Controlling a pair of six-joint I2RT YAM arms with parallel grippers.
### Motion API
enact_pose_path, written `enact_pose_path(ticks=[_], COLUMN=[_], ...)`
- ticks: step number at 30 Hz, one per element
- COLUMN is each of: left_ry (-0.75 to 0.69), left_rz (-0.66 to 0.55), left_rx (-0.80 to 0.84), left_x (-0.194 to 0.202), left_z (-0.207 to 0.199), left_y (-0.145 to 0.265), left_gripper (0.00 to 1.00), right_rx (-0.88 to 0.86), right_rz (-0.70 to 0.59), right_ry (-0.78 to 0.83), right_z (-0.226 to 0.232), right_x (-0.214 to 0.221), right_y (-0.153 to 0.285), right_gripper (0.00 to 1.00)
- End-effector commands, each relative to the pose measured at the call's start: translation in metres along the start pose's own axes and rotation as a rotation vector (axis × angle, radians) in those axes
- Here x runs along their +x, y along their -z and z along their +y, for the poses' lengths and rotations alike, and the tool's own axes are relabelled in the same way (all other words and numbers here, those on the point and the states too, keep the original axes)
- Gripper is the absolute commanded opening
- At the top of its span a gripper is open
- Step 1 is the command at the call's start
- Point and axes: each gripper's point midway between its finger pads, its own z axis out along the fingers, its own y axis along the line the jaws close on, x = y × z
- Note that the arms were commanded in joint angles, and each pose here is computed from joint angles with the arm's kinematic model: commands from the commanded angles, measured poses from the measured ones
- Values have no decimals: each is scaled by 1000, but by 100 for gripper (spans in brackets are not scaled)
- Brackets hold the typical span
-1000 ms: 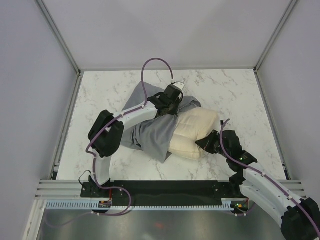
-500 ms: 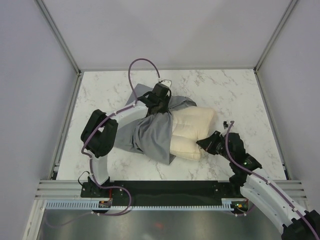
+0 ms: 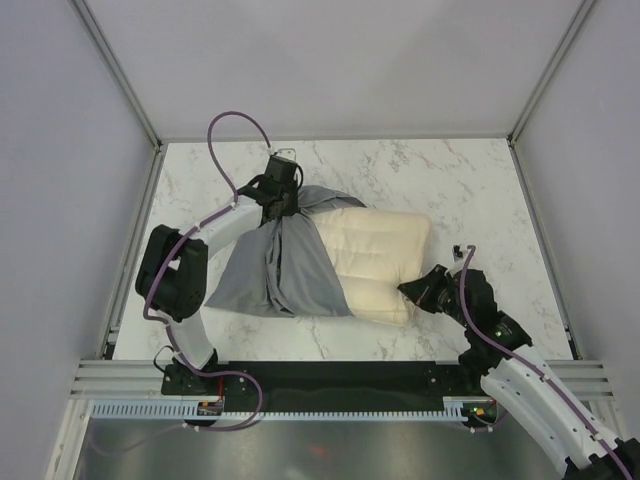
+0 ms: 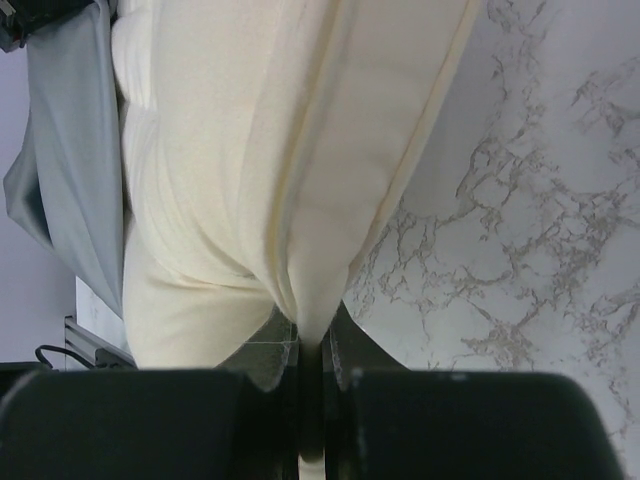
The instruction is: Remove the pillowcase from the pillow
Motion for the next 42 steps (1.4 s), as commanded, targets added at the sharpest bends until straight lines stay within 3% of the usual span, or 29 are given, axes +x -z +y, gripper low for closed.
enact_pose_path(ticks=[1,5,13,21,22,26,27,33,42], left_ry=[36,39,75,56,54,70,84,168,213], left_rz=[-11,36,50,8,-8,-95,-112,-177,-23], left_rx=[-162,-151,-107,-54,-43,14,25,49,36], left_x=[0,30,78,79,74,53,49,44,113], left_z=[47,48,53,51,49,38,37,44,53], left_y=[12,17,41,64,69,97,105,146,129], left_gripper=[2,2,2,2,8,74,78,95,95], right_rx=[45,89,195,297,302,344,362,404,404], right_rz=[-71,-101,-207,-204,-199,-182,-190,-182,-162], right_ry=[15,33,195,236,223,175,158,93,75], right_z=[-1,-5,19,7,3,-23,-34,-68,-80], right_x=[-19,-28,-91,-128,-129,-130,-134,-139,-137], right_y=[6,4,-7,-50,-53,-66,-66,-67,-69], right_gripper=[0,0,0,0,0,0,0,0,0])
